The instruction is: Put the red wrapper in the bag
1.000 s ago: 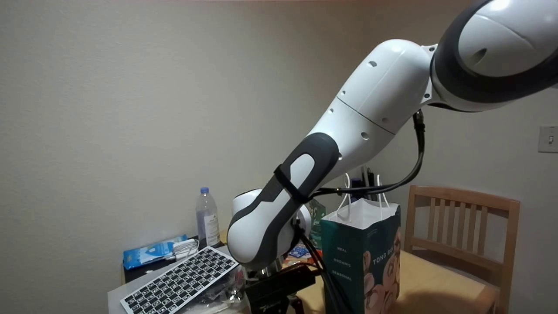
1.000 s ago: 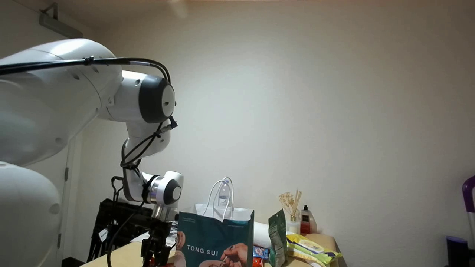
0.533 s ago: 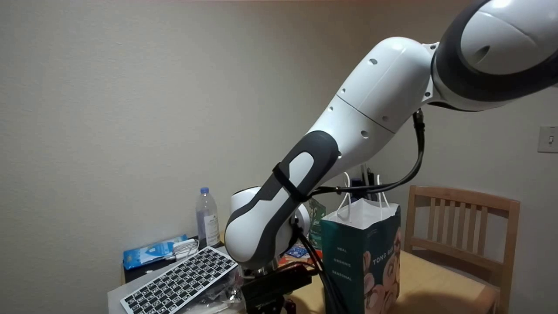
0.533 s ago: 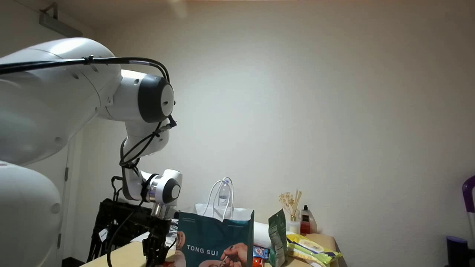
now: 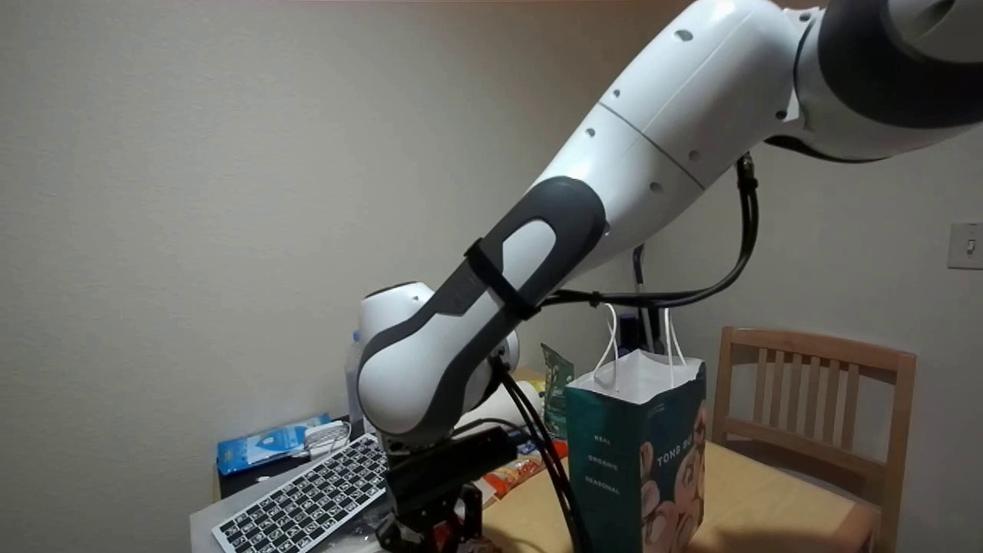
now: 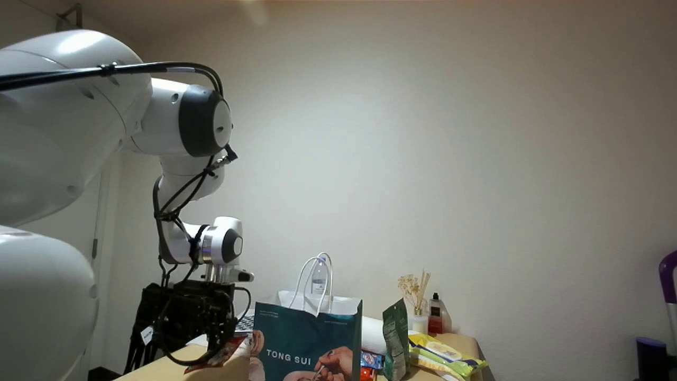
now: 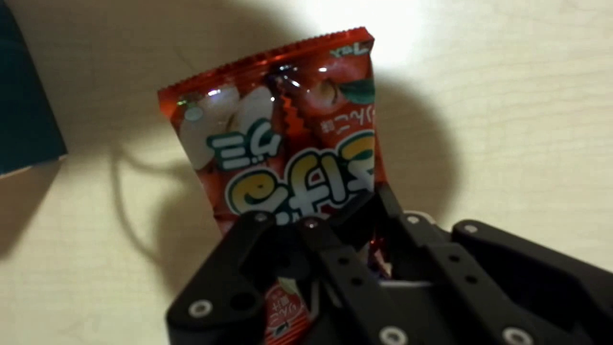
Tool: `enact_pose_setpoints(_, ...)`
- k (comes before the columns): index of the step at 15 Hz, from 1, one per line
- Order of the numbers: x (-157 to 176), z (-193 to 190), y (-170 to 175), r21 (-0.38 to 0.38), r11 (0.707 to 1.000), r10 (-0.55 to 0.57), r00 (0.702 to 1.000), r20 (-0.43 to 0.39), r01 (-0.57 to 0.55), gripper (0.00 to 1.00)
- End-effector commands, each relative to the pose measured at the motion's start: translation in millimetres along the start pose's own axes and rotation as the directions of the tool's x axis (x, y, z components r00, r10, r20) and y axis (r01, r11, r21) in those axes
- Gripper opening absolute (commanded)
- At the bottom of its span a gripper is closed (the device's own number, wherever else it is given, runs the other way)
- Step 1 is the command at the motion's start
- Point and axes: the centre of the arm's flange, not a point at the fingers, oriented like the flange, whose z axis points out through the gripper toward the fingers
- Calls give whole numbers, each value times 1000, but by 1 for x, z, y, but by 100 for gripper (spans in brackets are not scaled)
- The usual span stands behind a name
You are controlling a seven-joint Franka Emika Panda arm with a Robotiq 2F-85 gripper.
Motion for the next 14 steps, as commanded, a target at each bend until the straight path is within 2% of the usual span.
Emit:
enact_pose_setpoints(1, -28, -53, -12, -68, 997, -27, 996, -90, 21, 1)
enact_pose_setpoints(4, -43, -72, -21, -54, 998, -39, 994, -104, 33, 1)
enact_pose_setpoints(7, -62, -102, -22, -123, 992, -13, 983, -183, -9, 1)
enact_pose_setpoints(11, -103, -154, -29, -254, 957, 42, 938, -345, -136, 1)
enact_pose_setpoints(13, -128, -180, -31, -300, 930, 72, 902, -425, -215, 1)
enact_pose_setpoints(14, -139, -190, -26, -288, 920, 102, 873, -476, -265, 1)
